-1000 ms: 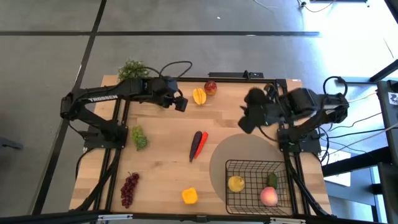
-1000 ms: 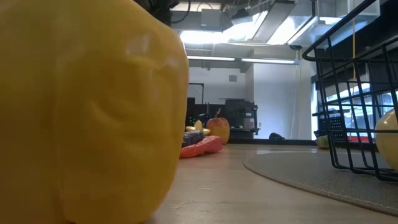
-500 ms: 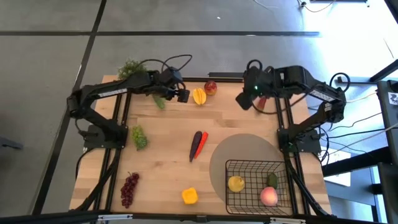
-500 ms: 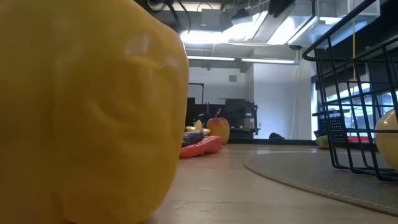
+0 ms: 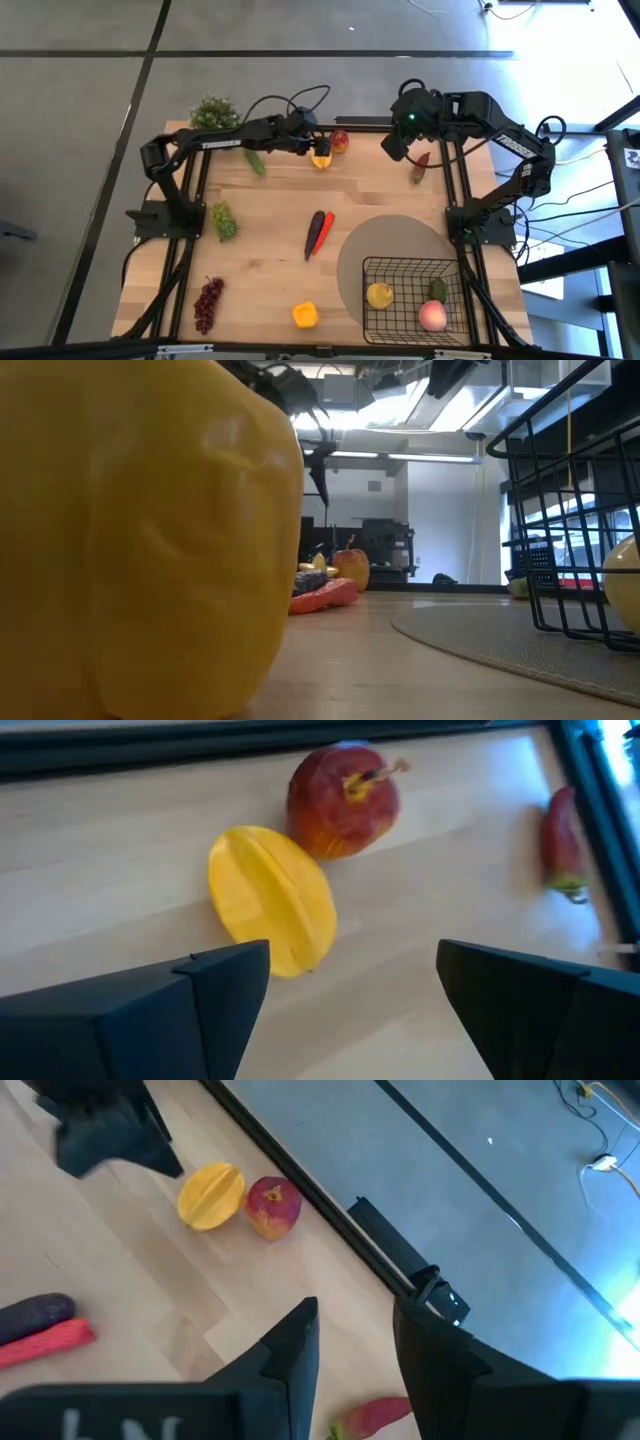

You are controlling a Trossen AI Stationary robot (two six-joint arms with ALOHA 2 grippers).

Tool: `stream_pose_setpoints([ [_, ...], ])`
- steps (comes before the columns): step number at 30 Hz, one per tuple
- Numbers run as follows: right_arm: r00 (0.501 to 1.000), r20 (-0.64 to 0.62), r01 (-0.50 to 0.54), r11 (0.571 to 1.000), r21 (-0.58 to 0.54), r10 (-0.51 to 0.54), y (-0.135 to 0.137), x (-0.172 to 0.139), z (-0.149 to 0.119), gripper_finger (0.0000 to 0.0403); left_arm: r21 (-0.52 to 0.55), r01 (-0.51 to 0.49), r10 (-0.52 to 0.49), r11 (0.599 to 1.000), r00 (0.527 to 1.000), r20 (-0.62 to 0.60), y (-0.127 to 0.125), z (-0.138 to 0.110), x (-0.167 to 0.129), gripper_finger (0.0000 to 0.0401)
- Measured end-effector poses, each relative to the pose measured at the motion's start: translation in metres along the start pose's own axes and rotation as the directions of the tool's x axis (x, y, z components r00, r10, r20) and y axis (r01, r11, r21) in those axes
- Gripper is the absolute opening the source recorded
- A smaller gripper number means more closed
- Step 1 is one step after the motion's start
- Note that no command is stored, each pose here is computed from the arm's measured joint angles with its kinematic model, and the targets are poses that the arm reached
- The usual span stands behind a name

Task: Build produce basket
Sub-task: Put the yellow star fruit into the wire basket

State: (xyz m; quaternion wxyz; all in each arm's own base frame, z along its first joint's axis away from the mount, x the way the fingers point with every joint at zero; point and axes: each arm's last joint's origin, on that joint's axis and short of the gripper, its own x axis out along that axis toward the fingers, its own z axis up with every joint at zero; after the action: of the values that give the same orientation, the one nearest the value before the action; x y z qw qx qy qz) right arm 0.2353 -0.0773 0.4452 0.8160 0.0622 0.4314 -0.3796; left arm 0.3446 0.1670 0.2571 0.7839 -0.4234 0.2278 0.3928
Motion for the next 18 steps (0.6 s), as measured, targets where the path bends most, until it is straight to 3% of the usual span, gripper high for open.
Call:
stream_pose_setpoints([
  [7, 1.000, 0.012, -0.002, 1.000, -0.018, 0.002, 0.000, 0.000, 0.001, 0.0123, -0.003, -0.061, 0.061, 0.998, 0.997, -0.037, 0.011, -0.006, 0.028, 0.0275],
  [18, 0.998, 0.054, -0.012, 1.000, -0.022, 0.013, 0.002, 0.000, 0.006, 0.0123, -0.001, -0.159, 0.158, 0.987, 0.984, -0.086, 0.028, -0.005, 0.037, 0.0275],
])
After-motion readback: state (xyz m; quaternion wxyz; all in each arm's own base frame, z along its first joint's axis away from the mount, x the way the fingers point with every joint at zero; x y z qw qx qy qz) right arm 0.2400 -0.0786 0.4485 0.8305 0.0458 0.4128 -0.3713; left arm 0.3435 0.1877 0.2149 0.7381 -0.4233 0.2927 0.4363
